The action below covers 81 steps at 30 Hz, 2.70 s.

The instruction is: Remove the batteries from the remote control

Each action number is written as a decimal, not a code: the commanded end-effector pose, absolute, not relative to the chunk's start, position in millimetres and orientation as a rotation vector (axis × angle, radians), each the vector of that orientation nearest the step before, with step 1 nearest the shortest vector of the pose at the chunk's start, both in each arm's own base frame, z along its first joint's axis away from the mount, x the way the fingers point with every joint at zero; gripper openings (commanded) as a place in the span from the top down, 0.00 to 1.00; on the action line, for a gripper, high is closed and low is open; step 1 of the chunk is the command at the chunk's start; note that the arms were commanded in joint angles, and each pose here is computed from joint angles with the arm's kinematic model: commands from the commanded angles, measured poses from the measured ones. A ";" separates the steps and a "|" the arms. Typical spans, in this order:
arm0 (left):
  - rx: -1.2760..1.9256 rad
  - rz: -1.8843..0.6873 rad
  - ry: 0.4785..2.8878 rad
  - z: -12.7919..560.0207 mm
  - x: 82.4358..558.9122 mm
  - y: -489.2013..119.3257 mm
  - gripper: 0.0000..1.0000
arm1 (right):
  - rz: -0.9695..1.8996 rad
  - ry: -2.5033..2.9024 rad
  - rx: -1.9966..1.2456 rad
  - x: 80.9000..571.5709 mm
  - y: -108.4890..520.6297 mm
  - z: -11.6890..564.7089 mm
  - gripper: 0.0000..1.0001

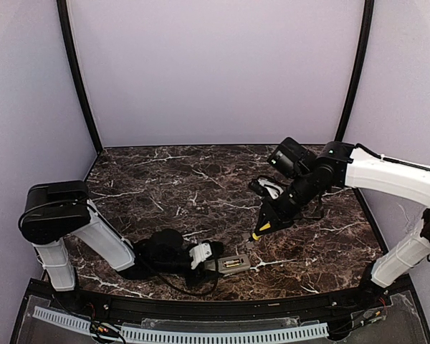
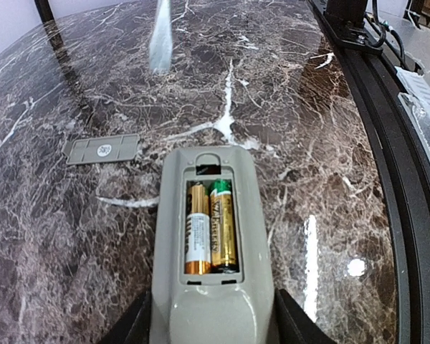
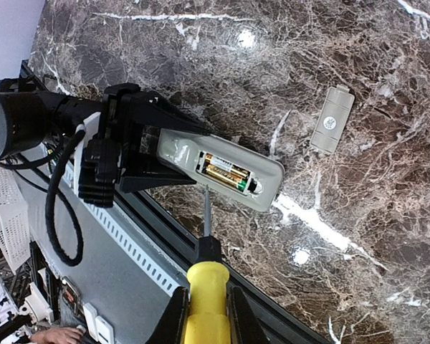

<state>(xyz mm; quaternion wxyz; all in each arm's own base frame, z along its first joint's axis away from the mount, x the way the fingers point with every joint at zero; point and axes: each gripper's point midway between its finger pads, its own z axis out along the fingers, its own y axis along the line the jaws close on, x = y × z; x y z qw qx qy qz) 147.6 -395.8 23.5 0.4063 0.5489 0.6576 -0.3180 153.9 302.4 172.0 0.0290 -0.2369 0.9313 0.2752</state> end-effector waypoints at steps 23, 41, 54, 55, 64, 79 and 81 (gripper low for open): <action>1.076 -0.095 1.614 127.8 224.0 -347.9 1.00 | 0.732 2.677 -0.638 160.4 286.2 208.2 1.00; 1.318 -0.274 1.587 116.7 193.5 -370.9 1.00 | 0.672 2.605 -0.636 176.6 301.8 215.4 1.00; 1.341 -0.260 1.603 110.1 194.4 -374.7 1.00 | 0.574 2.612 -0.745 176.4 333.6 204.0 1.00; 1.344 -0.260 1.604 109.5 194.1 -374.7 1.00 | 0.571 2.614 -0.750 176.0 334.6 202.6 1.00; 1.375 -0.270 1.652 115.9 191.5 -376.4 1.00 | 0.513 2.631 -0.769 176.5 334.5 194.5 1.00; 1.351 -0.263 1.718 114.2 185.6 -360.3 1.00 | 0.513 2.665 -0.744 168.6 337.9 186.9 1.00; 1.352 -0.265 1.717 113.7 185.2 -360.4 1.00 | 0.514 2.668 -0.751 167.5 338.7 186.2 1.00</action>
